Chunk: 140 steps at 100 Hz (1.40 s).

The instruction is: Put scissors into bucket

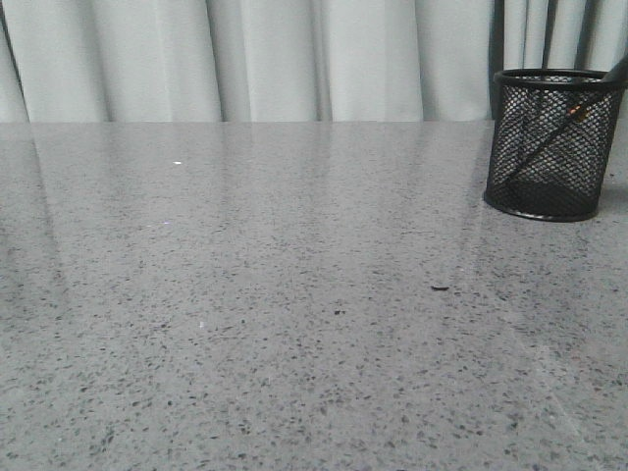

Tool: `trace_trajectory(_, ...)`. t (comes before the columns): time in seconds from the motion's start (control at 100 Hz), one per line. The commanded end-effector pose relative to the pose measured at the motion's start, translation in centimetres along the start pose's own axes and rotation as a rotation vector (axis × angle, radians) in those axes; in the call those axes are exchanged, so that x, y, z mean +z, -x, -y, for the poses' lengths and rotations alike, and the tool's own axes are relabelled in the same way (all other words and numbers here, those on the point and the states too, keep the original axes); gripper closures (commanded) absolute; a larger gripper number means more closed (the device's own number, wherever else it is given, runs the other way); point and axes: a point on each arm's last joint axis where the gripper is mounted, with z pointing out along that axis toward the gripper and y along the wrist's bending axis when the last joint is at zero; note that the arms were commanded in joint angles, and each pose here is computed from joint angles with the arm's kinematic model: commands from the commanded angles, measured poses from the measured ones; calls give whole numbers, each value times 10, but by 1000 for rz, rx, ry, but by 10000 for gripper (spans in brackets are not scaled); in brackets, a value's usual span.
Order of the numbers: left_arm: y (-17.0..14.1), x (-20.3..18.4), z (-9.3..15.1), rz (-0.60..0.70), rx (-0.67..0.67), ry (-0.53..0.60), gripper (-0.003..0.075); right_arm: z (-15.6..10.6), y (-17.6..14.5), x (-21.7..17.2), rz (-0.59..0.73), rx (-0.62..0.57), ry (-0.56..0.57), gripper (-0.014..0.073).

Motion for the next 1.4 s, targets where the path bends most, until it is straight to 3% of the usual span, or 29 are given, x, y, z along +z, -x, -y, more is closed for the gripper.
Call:
trace_trajectory(0.0, -13, -16, -2, 123, -27, 62, 741, 3, -2, -15, 129, -1, -54, 665)
trace_trajectory(0.21, -57, -48, 5, 168, -31, 71, 741, 2, -54, -39, 136, 0, -66, 665)
trace_trajectory(0.36, -63, -65, 7, 245, -30, 79, 741, 2, -73, -50, 168, -1, -74, 665)
trace_trajectory(1.39, -63, -68, 7, 261, -7, 86, 741, 2, -77, -51, 165, -1, -72, 665)
